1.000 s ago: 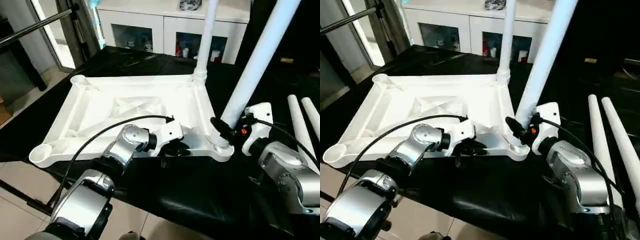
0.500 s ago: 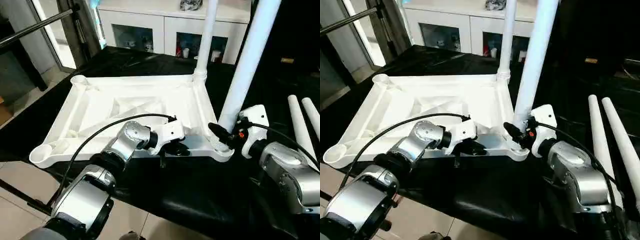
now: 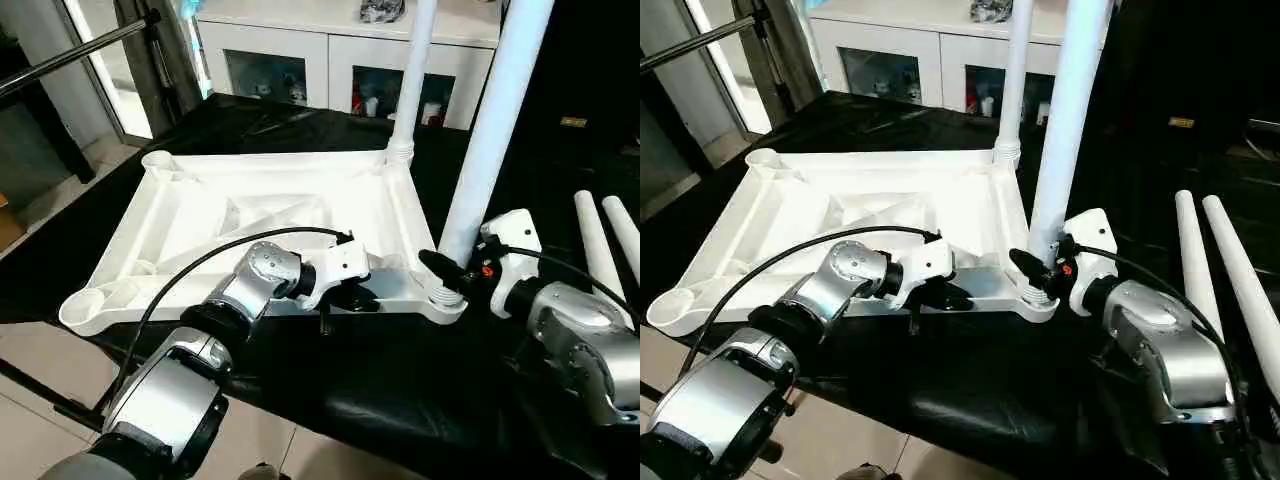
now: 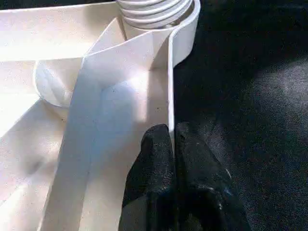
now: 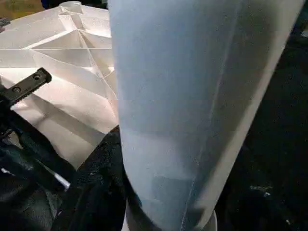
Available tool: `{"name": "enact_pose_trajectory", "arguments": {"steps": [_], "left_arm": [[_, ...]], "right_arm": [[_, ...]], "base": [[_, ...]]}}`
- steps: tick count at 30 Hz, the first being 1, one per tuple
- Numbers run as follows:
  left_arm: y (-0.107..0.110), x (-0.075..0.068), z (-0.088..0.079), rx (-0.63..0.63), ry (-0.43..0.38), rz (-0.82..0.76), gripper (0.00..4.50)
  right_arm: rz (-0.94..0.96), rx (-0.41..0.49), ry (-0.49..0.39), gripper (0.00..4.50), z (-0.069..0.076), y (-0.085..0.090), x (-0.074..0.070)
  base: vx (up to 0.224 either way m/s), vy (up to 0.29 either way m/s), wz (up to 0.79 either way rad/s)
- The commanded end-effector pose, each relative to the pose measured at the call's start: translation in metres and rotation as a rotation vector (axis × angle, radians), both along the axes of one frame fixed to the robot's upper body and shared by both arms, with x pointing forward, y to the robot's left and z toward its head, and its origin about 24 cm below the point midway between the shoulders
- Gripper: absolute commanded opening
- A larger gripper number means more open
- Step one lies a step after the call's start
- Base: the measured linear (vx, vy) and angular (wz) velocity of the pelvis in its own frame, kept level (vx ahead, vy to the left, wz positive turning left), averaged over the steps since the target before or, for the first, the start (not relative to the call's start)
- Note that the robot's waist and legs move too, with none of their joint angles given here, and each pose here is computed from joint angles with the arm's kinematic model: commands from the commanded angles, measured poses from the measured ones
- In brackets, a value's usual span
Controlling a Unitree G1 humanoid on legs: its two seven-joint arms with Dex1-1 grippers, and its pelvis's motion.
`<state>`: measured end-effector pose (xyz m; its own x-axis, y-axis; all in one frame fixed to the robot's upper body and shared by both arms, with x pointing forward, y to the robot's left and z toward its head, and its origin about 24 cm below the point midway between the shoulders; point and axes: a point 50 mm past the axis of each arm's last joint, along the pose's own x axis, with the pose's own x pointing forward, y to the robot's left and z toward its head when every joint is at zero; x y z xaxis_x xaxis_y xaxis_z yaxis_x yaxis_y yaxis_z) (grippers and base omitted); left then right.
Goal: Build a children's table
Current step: Insert table leg to table base
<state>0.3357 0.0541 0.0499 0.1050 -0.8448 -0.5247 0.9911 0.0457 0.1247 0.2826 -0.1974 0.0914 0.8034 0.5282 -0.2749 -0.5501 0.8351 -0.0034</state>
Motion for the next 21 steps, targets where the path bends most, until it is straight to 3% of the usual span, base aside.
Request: {"name": "enact_pose_trajectory", "arguments": {"steps": [1, 14, 21], "left_arm": [[0.0066, 0.0014, -0.0025, 0.037, 0.009, 0.011, 0.00], [0.0079, 0.0022, -0.0012, 0.034, 0.006, 0.008, 0.00], [0.0076, 0.0043, 0.0019, 0.027, -0.004, 0.014, 0.00]], "right_arm": [[-0.002, -0.001, 0.044, 1.89, -0.0070, -0.0017, -0.0032], [-0.003, 0.025, 0.060, 1.89, -0.0092, -0.0003, -0.0017], [-0.088, 0.201, 0.053, 1.89, -0.0142, -0.0045, -0.0005]], "base": [[0.000, 0.000, 0.00], [0.000, 0.000, 0.00], [0.000, 0.000, 0.00]]}}
